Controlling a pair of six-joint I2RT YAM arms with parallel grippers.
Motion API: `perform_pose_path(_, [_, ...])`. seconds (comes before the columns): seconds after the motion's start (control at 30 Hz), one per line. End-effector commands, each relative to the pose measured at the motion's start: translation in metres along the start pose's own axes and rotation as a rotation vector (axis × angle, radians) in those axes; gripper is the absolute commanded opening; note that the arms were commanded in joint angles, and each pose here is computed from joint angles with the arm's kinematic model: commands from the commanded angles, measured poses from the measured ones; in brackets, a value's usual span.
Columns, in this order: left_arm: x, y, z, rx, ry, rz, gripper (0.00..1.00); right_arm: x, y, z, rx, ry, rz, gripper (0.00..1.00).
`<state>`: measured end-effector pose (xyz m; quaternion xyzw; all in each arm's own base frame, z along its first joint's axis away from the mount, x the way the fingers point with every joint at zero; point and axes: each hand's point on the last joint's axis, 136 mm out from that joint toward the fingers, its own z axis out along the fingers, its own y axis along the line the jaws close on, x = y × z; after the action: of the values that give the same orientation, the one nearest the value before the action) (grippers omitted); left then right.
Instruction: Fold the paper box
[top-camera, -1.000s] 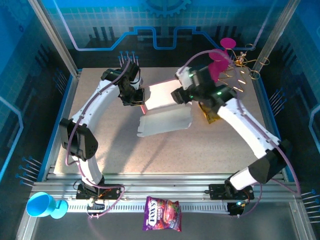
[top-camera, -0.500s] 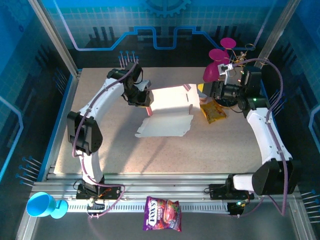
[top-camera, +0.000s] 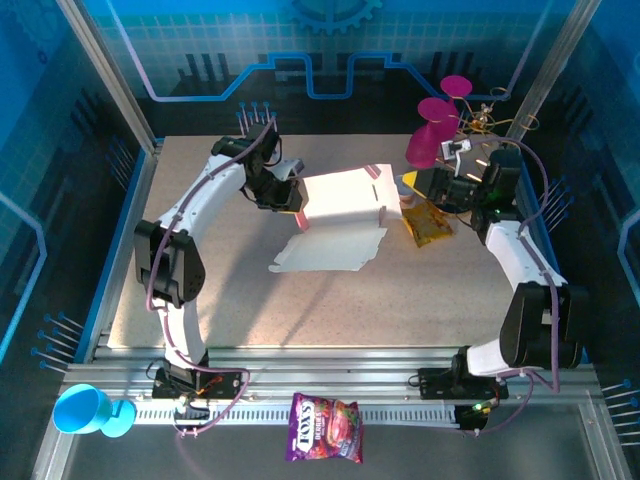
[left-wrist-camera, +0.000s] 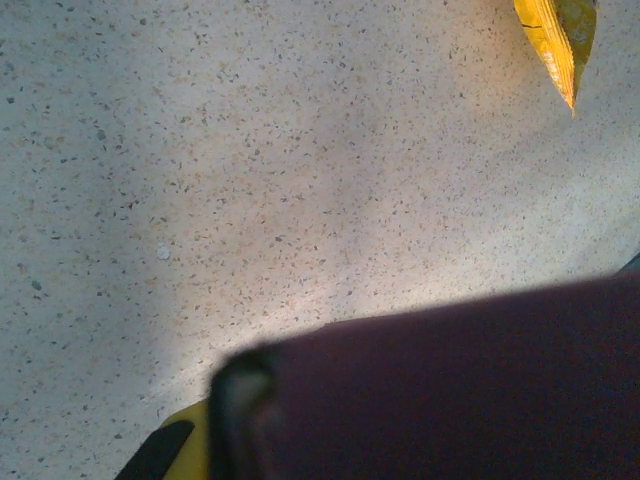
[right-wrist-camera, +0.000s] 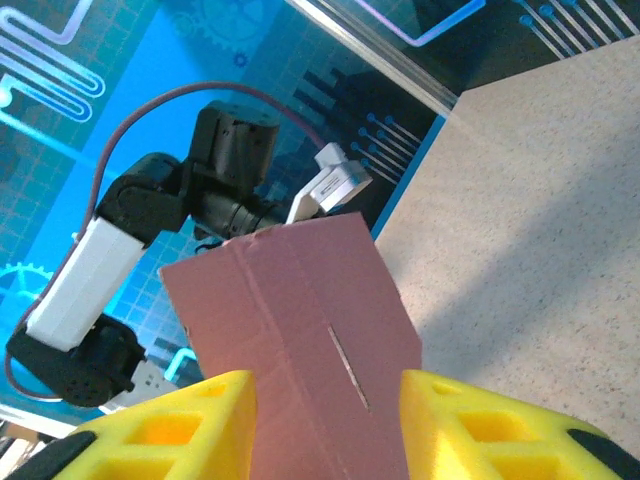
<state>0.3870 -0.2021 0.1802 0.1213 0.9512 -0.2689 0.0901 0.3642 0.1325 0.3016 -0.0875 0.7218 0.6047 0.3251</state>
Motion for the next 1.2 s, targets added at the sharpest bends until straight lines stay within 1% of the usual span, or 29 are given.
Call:
perform_pose_path(0.0, [-0.009,-0.008,-0.004,0.049,-0.021,0.02,0.0,0.015,0.013,0.009,-0.043,0.074,-0.04,0.43])
perform_pose_path(0.17, [-0.008,-0.008,-0.003,0.046,-0.017,0.011,0.0,0.022,0.023,0.023,-0.06,0.126,-0.062,0.43])
perform_pose_path(0.37, [-0.008,-0.011,-0.008,0.05,-0.026,0.008,0.0,0.029,0.026,0.031,-0.019,0.167,-0.102,0.45])
perform_pose_path(0.57, [-0.006,-0.015,-0.01,0.065,-0.024,0.011,0.0,0.033,0.018,0.037,0.077,0.204,-0.171,0.52])
perform_pose_path(0.73, [-0.006,-0.018,-0.013,0.078,-0.03,0.017,0.0,0.029,0.01,0.04,0.138,0.236,-0.211,0.52])
perform_pose_path(1.03, [-0.001,-0.022,-0.015,0.085,-0.029,0.021,0.0,0.03,0.005,0.052,0.243,0.292,-0.31,0.57])
perform_pose_path(1.17, [0.001,-0.023,-0.017,0.083,-0.03,0.027,0.0,0.029,0.003,0.056,0.286,0.304,-0.346,0.58])
